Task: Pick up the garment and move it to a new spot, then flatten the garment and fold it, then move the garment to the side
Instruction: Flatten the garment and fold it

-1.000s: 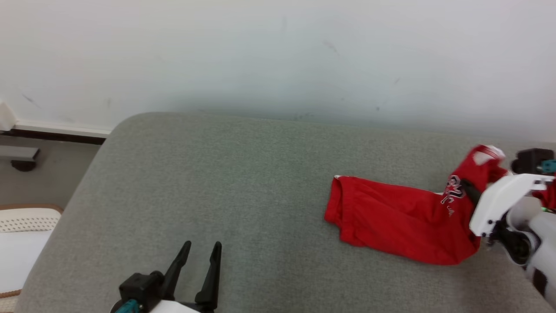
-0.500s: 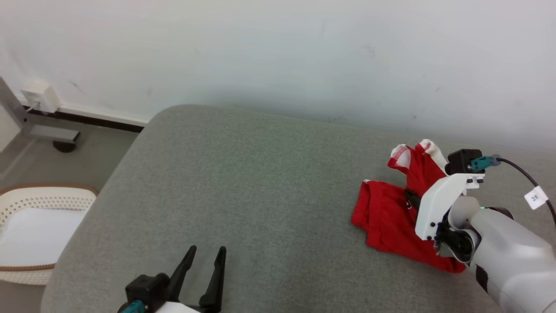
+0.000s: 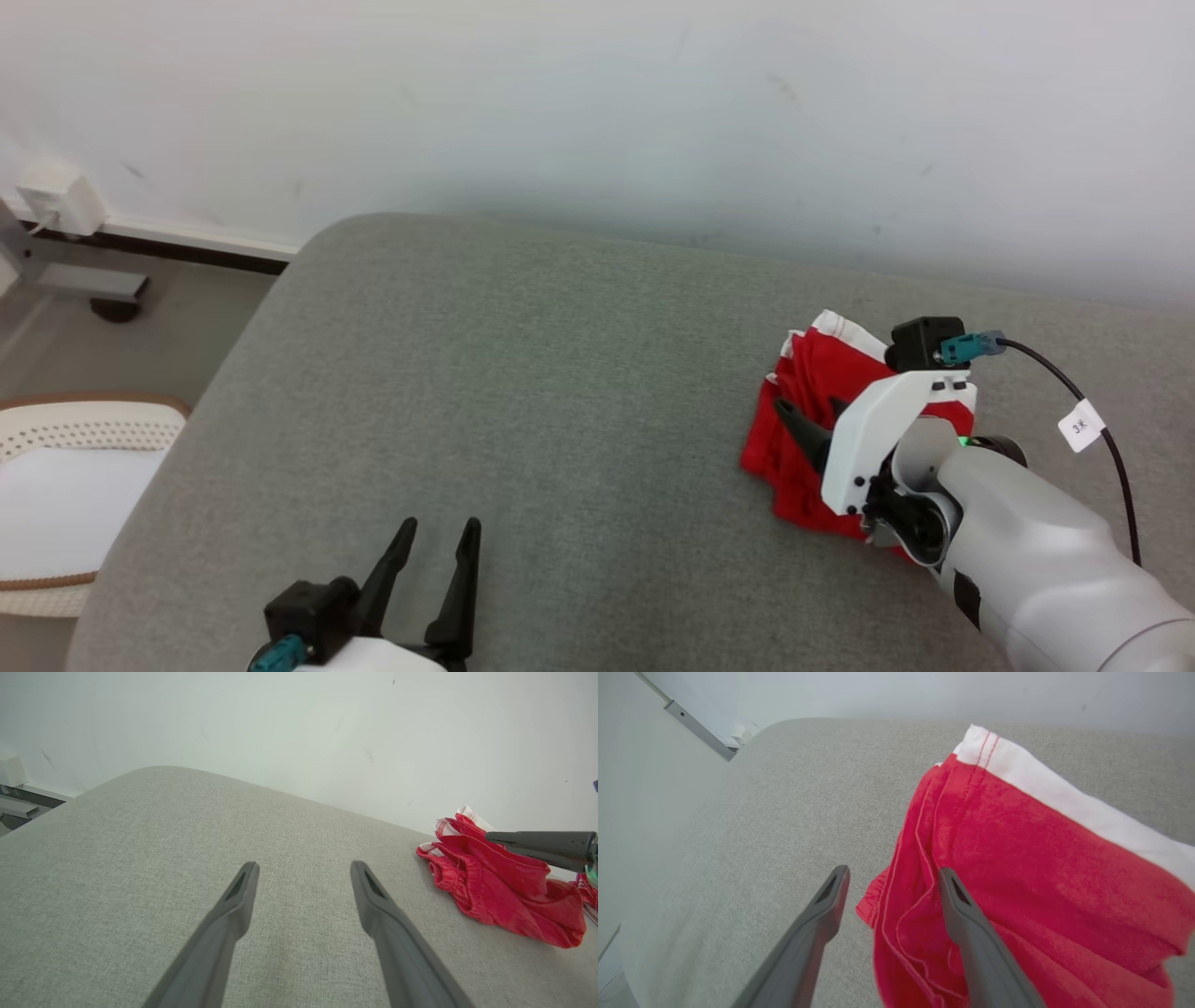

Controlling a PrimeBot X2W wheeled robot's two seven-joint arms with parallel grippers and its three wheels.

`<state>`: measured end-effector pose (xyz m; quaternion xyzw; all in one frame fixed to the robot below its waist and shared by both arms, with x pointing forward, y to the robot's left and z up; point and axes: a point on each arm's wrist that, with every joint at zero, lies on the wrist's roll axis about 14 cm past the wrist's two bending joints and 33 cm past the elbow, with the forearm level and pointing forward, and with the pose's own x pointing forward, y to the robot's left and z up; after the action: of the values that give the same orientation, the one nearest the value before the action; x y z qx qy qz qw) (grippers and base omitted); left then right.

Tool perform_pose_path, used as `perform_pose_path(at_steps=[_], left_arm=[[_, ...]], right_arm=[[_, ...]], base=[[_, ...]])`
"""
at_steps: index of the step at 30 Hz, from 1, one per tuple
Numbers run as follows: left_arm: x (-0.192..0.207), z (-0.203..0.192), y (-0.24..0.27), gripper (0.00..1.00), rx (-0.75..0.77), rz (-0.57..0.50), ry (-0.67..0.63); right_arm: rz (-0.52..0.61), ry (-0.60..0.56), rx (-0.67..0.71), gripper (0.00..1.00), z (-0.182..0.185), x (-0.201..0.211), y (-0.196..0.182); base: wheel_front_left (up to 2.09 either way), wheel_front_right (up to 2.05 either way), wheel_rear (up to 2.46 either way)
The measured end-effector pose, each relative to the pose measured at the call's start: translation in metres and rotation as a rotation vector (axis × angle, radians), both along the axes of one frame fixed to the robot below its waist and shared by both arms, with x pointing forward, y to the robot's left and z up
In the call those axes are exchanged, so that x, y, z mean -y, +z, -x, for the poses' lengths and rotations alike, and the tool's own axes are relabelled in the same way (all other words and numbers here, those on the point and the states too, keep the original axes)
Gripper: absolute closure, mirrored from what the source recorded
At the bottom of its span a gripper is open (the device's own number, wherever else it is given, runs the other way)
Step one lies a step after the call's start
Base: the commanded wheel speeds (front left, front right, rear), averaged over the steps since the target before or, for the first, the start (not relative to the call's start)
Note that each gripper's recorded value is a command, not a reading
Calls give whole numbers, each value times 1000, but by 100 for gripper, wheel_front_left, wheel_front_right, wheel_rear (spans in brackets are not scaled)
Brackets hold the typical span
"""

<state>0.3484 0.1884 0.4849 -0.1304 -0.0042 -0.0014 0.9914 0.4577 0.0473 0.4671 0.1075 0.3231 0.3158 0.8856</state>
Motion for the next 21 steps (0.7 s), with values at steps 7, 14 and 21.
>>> perform_pose_path(at_steps=[7, 14, 21], left_arm=[[12, -8, 4, 0, 15, 0, -38], [29, -14, 9, 0, 32, 1, -87], [35, -17, 6, 0, 25, 8, -102]], right_arm=[[-180, -72, 161, 0, -12, 11, 45], [-193, -294, 314, 0, -36, 102, 61], [-151, -441, 280, 24, -38, 154, 32]], base=[[0, 0, 0], [0, 0, 0], [0, 0, 0]])
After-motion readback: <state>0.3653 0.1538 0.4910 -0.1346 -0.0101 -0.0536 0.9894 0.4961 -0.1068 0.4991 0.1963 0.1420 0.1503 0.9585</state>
